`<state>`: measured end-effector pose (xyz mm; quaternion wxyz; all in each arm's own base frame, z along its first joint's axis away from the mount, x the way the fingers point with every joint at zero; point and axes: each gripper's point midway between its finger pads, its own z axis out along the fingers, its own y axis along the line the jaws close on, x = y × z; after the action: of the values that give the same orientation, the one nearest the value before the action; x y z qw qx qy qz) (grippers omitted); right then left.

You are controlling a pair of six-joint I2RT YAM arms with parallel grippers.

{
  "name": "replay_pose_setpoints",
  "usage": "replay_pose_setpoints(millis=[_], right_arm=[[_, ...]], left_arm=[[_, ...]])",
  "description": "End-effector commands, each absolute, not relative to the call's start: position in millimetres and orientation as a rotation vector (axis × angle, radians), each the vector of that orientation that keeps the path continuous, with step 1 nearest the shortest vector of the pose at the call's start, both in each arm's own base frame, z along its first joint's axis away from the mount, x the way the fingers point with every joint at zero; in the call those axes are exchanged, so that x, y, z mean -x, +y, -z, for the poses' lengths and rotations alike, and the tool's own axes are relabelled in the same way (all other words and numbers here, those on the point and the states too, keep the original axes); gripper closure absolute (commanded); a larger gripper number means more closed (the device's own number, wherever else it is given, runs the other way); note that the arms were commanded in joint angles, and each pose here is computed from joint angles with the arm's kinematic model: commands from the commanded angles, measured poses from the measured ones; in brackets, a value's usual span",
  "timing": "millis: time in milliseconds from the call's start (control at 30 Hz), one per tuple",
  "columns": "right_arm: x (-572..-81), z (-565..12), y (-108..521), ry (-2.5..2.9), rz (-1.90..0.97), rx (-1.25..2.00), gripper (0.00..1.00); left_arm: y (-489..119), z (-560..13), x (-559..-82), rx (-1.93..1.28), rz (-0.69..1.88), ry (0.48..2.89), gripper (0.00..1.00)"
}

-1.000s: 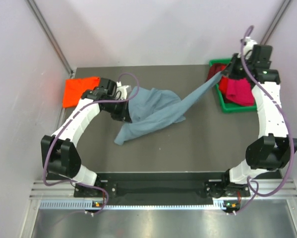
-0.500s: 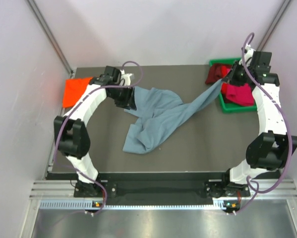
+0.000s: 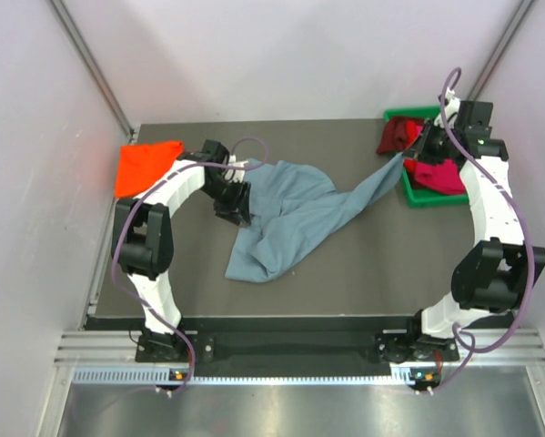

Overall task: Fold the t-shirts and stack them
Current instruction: Flatten the tshirt out

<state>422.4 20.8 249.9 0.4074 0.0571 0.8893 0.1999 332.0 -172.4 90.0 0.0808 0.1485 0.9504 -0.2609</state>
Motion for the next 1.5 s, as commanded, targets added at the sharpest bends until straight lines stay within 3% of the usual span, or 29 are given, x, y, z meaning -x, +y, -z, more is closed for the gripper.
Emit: replay_pose_setpoints(millis=[0, 500, 1067, 1267, 1467], right_arm=[[-427, -271, 25, 2.168, -0.529, -0.118, 1.0], [-427, -268, 26, 2.165, -0.539, -0.128, 1.0], [-423, -267, 28, 2.161, -0.551, -0.135, 1.0], [-423, -267, 29, 2.156, -0.554, -0.133, 1.0], [-421, -266, 30, 2.156, -0.561, -0.133, 1.0]], left_arm=[[-168, -101, -326, -0.471, 0.768, 2.824, 0.5], [-167, -59, -333, -0.443, 0.757, 2.964, 0.53], [-172, -58, -353, -0.444, 0.762, 2.949, 0.67], [-169, -59, -338, -0.444, 0.771, 2.968, 0.67], [-165, -55, -330, -0.436, 0.751, 2.986, 0.57]])
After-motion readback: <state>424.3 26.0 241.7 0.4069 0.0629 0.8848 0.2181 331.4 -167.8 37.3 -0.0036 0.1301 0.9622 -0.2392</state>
